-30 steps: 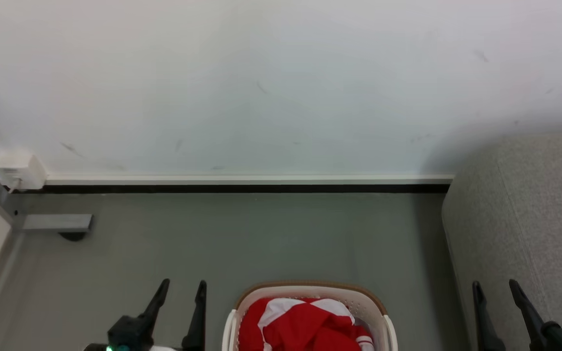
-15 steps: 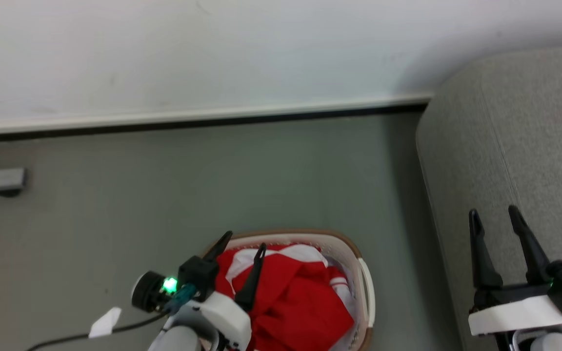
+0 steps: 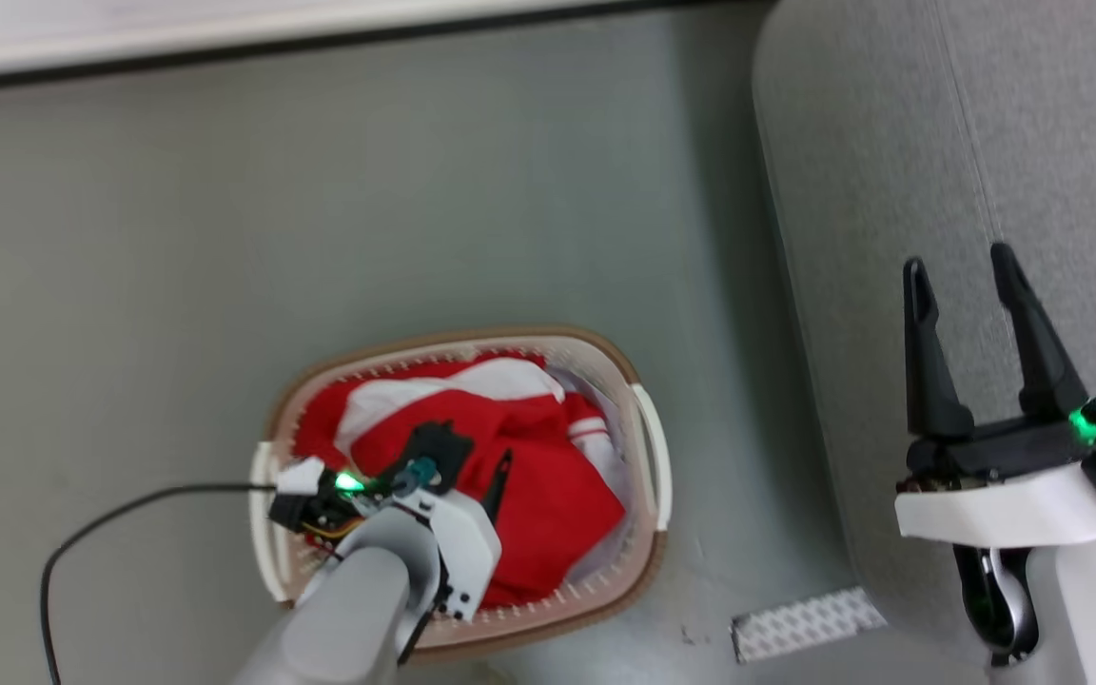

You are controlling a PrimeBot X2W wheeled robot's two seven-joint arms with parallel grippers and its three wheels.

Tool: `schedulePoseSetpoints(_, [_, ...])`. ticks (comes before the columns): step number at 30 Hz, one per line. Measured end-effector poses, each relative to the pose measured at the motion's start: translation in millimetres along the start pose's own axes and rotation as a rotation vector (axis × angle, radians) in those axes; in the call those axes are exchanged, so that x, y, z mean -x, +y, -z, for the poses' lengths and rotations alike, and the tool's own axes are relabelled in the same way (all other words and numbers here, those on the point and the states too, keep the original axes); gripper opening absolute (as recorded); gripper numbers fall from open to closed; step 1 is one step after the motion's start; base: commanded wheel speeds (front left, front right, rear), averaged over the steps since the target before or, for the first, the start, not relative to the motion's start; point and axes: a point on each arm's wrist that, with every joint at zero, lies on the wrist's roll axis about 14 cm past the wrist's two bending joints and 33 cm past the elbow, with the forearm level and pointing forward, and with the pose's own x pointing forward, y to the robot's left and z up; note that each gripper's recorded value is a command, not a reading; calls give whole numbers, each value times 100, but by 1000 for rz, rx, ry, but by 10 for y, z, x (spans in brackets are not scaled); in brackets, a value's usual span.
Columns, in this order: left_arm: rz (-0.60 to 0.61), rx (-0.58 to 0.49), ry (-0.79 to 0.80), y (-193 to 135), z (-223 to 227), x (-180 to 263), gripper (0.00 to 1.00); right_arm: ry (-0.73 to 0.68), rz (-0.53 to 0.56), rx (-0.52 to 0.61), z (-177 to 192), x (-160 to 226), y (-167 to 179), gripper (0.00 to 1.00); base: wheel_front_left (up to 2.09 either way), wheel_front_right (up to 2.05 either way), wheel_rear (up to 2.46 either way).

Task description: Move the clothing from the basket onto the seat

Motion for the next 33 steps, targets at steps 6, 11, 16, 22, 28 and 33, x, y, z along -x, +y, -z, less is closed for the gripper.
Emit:
schedulePoseSetpoints(6, [43,-9,109,-82,307,-306,100,5,36,1,76,-110,-151,100,0,0,0])
schedulePoseSetpoints(11, [-14,-44,174,58,500,-542,100,15,56,-17,182,-190,-234,100,0,0,0])
schedulePoseSetpoints(16, [-84,-62,219,251,673,-710,100,38,70,-36,324,-226,-281,100,0,0,0])
schedulePoseSetpoints(22, [-107,-77,246,358,809,-858,80,64,73,-38,474,-272,-306,100,0,0,0])
schedulePoseSetpoints(28, [-93,-66,217,351,777,-900,0,69,80,-40,499,-281,-328,100,0,0,0])
schedulePoseSetpoints(33, [-115,38,146,337,599,-672,0,82,107,-55,469,-125,-359,100,0,0,0])
